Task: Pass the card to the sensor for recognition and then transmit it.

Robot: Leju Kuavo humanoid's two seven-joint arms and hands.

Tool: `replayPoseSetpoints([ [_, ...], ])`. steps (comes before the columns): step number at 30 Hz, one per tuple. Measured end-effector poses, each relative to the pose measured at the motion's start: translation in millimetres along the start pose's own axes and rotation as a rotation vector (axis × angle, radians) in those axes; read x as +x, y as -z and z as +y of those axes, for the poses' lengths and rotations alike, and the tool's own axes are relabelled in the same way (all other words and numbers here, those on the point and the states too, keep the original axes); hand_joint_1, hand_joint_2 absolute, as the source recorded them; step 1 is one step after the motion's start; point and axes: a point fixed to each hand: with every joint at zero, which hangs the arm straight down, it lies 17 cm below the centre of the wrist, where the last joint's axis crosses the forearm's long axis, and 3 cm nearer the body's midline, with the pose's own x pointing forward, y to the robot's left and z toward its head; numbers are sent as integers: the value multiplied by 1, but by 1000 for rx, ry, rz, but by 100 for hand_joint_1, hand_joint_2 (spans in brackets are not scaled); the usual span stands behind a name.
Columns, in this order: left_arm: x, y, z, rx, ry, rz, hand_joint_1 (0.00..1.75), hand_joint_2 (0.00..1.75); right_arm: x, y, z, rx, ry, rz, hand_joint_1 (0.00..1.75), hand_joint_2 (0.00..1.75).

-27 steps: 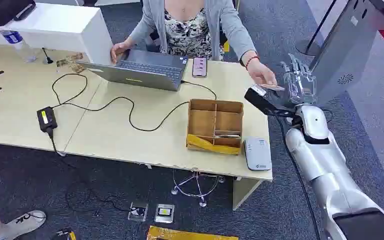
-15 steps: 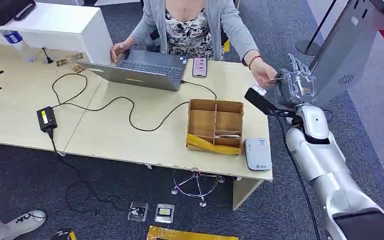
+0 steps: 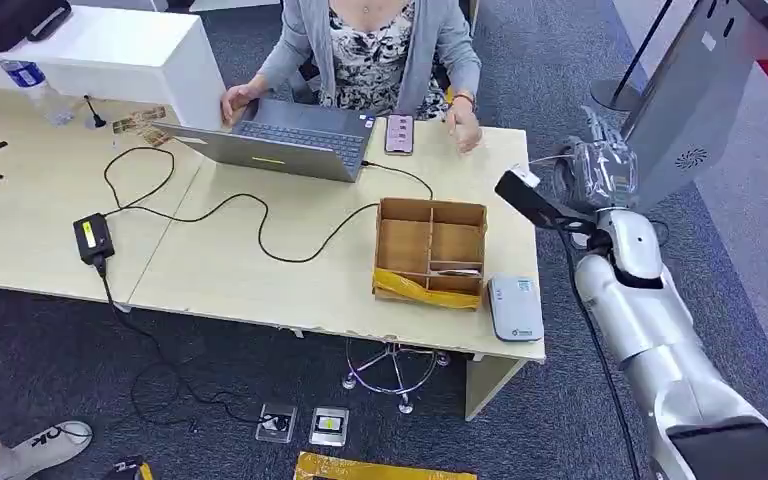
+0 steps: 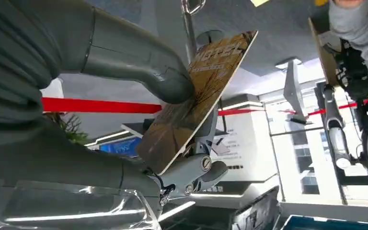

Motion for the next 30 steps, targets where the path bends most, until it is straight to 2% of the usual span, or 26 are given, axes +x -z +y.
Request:
replayPoseSetpoints([
  [18,-5,0,3,17,-23,26,0,0,-87,-69,60,96,43,180,175,175],
  [30,-1,0,3,12,-24,6,0,0,-100,-99,92,163,59,214,175,175],
])
